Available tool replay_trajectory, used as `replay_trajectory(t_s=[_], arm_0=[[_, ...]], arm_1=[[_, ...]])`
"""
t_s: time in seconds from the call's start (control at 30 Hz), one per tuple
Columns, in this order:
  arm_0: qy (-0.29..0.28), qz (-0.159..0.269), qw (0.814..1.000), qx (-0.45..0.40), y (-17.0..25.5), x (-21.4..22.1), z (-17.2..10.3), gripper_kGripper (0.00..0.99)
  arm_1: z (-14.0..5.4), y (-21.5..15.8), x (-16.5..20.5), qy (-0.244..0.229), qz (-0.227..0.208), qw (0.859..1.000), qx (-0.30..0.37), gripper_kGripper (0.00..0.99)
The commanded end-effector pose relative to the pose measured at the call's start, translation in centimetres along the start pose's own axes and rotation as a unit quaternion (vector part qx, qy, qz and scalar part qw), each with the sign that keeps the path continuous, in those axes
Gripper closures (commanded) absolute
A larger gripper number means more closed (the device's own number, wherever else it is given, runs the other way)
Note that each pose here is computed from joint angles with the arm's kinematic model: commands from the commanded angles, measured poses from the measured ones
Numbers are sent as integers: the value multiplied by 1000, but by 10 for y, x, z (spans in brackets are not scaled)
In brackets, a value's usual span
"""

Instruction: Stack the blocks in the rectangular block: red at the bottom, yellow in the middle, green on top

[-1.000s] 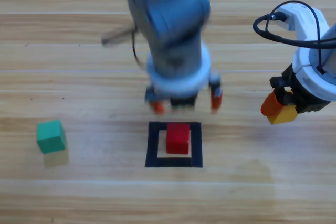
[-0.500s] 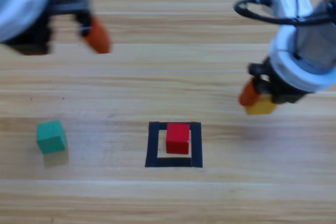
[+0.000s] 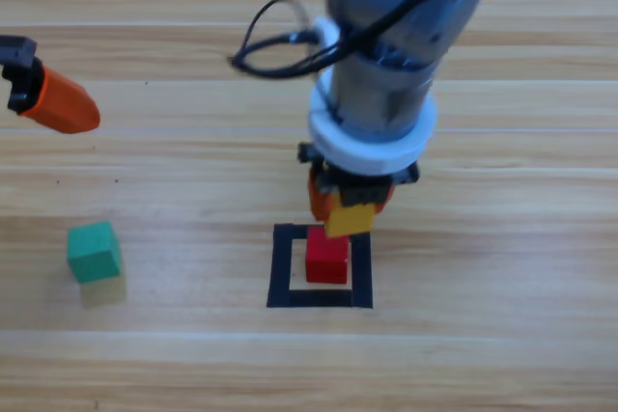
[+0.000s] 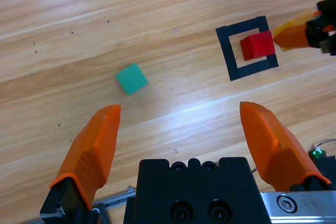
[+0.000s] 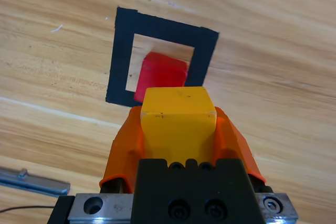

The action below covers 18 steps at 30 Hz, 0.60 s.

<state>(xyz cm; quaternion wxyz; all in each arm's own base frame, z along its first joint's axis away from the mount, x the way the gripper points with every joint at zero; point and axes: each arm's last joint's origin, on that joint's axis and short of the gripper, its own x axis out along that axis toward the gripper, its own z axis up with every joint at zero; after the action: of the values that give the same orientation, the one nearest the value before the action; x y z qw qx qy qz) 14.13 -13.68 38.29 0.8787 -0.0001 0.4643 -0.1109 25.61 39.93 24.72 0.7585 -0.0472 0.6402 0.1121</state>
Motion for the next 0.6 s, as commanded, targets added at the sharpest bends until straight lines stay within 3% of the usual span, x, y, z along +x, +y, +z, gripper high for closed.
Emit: replay_trajectory(t_s=[0.03,0.6], arm_0=[[-3,5,1000,-6,9,-1,-5,13],[6,1,1000,-8,9,2,-8,4]], arm_1=[[-5,19,34,22,-31,999,2,884],[-1,23,41,22,-31,996,74,884]])
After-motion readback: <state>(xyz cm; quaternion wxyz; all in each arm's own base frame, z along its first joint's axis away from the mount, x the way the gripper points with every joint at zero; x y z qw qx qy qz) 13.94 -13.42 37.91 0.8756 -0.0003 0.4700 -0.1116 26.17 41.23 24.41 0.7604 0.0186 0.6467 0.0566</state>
